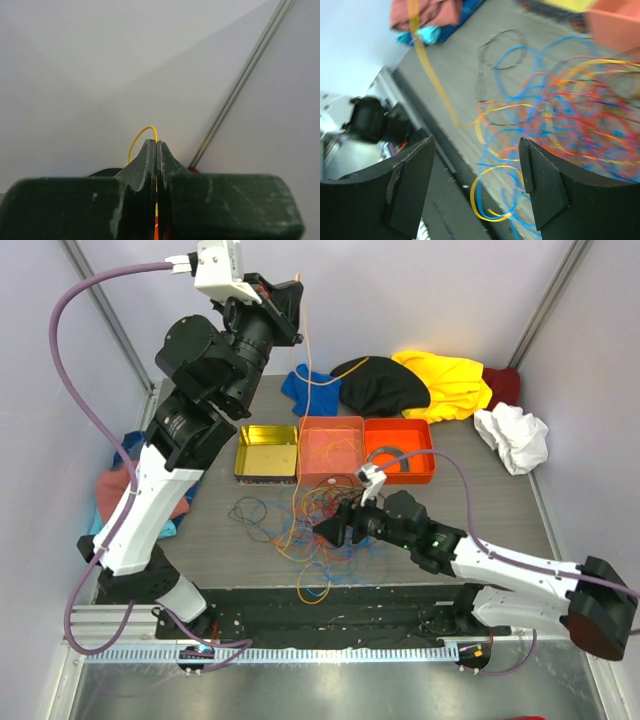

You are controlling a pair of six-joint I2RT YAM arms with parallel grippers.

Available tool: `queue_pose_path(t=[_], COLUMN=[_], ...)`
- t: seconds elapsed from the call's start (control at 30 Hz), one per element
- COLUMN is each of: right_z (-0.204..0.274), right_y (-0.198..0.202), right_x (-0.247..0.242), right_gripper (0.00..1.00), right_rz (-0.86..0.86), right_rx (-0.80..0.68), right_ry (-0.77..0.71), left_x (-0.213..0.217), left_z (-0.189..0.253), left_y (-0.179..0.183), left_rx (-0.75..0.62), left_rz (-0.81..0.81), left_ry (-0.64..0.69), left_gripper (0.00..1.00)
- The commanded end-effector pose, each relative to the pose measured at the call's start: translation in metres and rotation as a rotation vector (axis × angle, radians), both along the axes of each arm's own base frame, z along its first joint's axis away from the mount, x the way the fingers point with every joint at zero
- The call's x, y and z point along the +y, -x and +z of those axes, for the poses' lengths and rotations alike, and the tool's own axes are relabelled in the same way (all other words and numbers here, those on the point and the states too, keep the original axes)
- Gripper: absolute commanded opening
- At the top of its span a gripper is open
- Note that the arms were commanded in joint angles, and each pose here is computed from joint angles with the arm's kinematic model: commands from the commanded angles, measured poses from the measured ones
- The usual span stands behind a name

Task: Untangle the cables

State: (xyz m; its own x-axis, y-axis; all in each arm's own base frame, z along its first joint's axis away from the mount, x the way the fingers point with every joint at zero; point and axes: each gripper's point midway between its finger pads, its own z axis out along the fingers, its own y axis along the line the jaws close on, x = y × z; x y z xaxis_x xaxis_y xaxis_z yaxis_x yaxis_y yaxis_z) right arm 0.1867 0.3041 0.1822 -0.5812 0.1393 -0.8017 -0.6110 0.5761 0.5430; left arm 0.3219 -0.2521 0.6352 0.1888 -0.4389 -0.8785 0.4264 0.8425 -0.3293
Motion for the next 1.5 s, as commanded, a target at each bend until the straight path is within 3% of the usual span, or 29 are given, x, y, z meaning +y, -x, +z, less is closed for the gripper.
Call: queue_pose_path(t=[0.0, 0.13, 0.53, 0.7, 0.73, 0.77, 0.83, 0.9, 0.97, 1.27, 1.47], right_z=[0.055, 0.055, 0.009, 0.018, 0.021, 0.030, 0.035, 0.056, 0.061, 0.210, 0.273], right_y=[0.021, 0.029, -0.010, -0.021, -0.024, -0.024, -0.029, -0.032, -0.036, -0.039, -0.031], right_x=[0.050, 0.072, 0.101, 0.101, 0.100, 0.098, 0.092, 0.081, 0.064, -0.010, -0.038], right_gripper=[0.76, 0.77, 0.74, 0.69, 0.64, 0.45, 0.23, 0.01, 0.01, 0.01, 0.01], right_rz=[0.183, 0.230, 0.093, 0.035, 0.024, 0.020, -0.015, -0.054, -0.111, -0.270, -0.297], right_rx=[-0.098, -0.105, -0.077, -0.106, -0.121, -0.134, -0.147, -0.177, -0.185, -0.394, -0.467], right_ry=[-0.145, -0.152, -0.107, -0.126, -0.127, -0.139, -0.117, -0.122, -0.069, -0.013, -0.005], left_x=[0.014, 0.015, 0.012, 0.018, 0.017, 0.015, 0.019, 0.023, 0.034, 0.060, 0.072], left_z=[0.020, 0.016, -0.001, -0.007, -0.010, -0.016, -0.017, -0.023, -0.022, -0.055, -0.080], left_y=[0.020, 0.021, 0.023, 0.028, 0.027, 0.026, 0.028, 0.028, 0.033, 0.042, 0.050], left_rx=[-0.045, -0.036, 0.001, 0.012, 0.016, 0.025, 0.028, 0.036, 0.031, 0.056, 0.086], left_rz=[-0.029, -0.031, -0.053, -0.054, -0.056, -0.057, -0.051, -0.036, -0.016, 0.044, 0.055], left_ry=[0.057, 0.053, 0.030, 0.035, 0.033, 0.026, 0.027, 0.023, 0.039, 0.059, 0.070], left_gripper=[0.00, 0.00, 0.00, 0.00, 0.00, 0.00, 0.00, 0.00, 0.00, 0.00, 0.00])
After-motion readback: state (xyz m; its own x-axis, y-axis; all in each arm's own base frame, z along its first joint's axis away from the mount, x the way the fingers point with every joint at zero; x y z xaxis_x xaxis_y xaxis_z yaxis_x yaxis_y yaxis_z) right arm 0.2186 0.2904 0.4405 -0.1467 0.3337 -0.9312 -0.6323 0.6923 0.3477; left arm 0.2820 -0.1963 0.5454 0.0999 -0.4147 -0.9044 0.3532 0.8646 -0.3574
